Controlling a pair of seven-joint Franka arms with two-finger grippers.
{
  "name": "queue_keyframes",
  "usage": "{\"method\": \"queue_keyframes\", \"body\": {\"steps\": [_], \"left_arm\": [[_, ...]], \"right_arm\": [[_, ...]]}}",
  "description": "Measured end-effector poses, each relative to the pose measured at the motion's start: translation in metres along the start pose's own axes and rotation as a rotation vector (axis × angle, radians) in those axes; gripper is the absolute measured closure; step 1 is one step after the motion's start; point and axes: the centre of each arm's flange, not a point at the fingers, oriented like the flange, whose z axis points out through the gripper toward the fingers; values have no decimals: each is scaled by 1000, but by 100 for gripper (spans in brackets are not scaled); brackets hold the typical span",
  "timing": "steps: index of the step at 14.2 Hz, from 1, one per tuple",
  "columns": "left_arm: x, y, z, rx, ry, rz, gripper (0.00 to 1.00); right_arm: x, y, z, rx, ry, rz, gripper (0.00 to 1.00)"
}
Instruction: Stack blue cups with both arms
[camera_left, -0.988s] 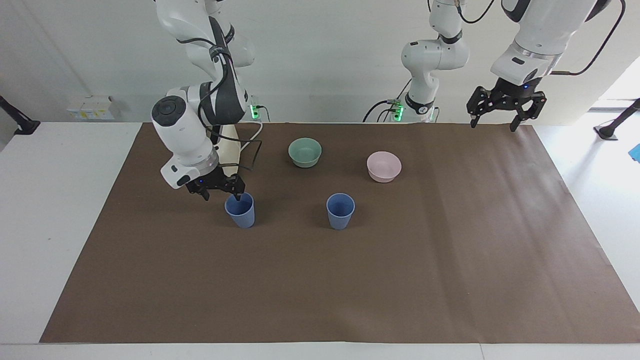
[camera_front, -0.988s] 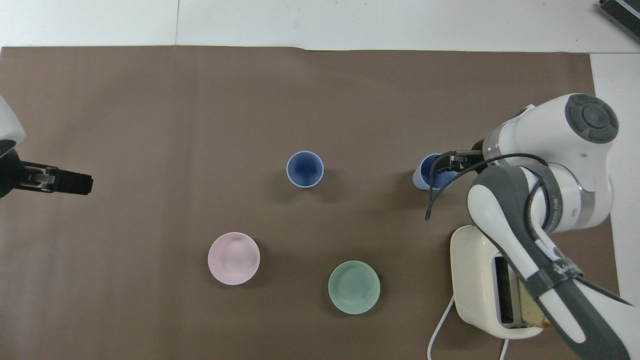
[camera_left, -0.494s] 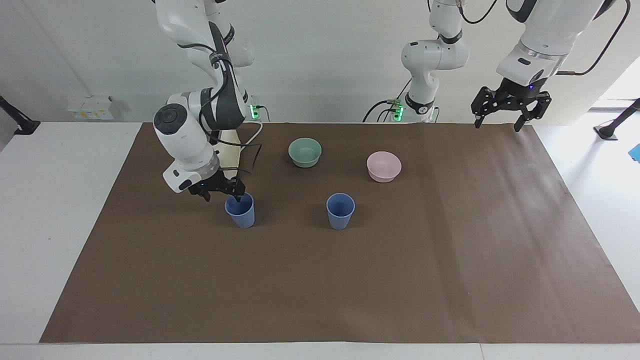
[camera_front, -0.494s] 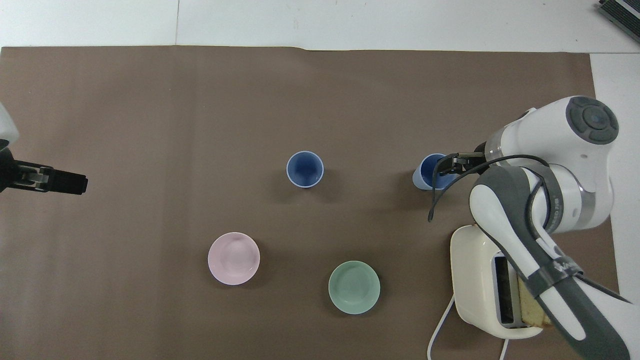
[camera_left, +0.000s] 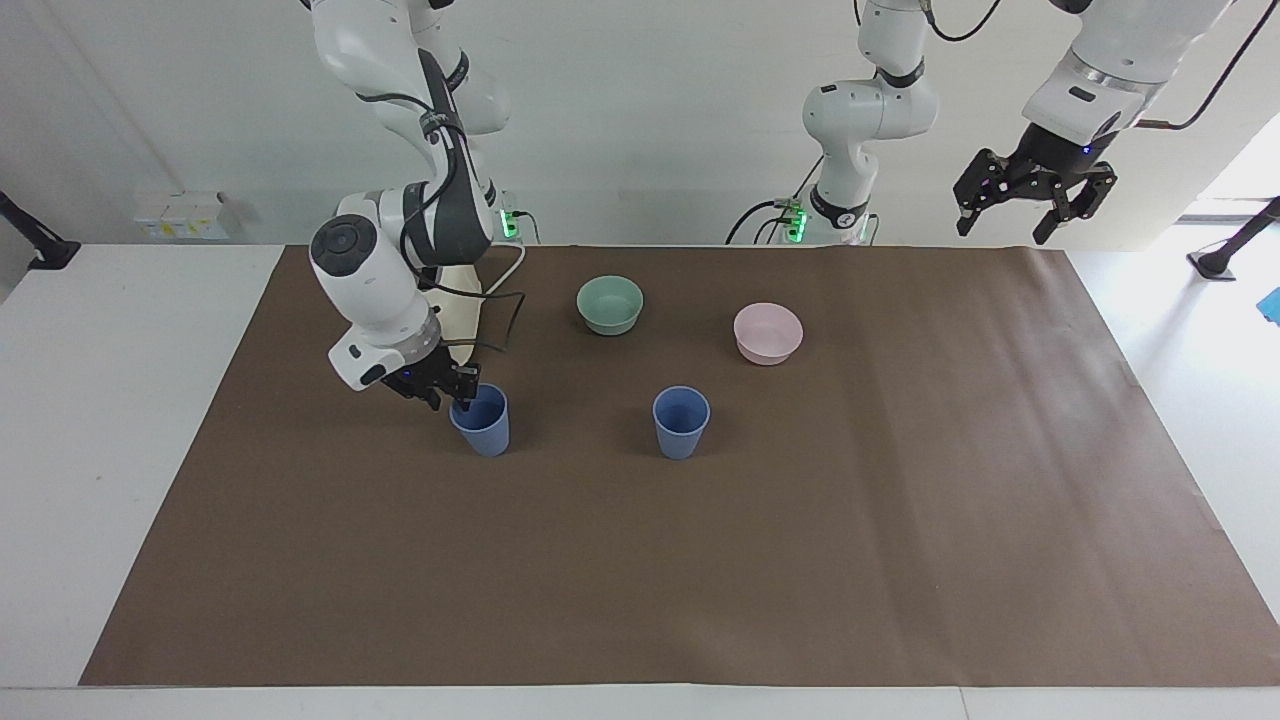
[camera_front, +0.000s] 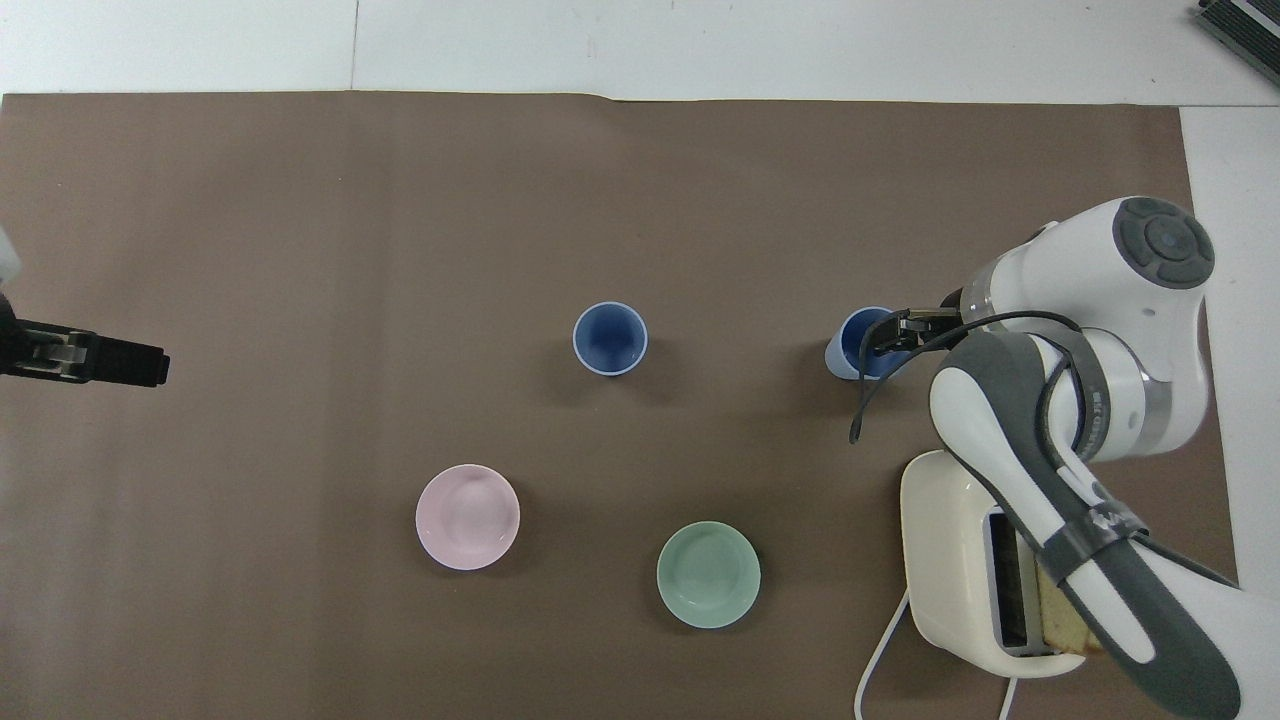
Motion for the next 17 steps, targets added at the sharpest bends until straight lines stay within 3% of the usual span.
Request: {"method": "queue_keyframes", "body": {"steps": [1, 3, 4, 6, 12, 17], "left_arm": [[0, -1, 0, 0, 0, -2, 0], [1, -5, 1, -1, -3, -11, 0], [1, -8, 2, -1, -5, -15, 0], [1, -10, 3, -1, -7, -20, 0], [1, -10, 3, -1, -8, -20, 0], [1, -10, 3, -1, -8, -20, 0]], "right_arm": [[0, 0, 0, 0, 0, 0, 62], [0, 0, 0, 0, 0, -1, 75], [0, -1, 0, 0, 0, -2, 76], [0, -2, 0, 0, 1, -4, 92], [0, -7, -3, 2, 7, -11, 95], [10, -34, -37, 14, 70, -53, 95]]}}
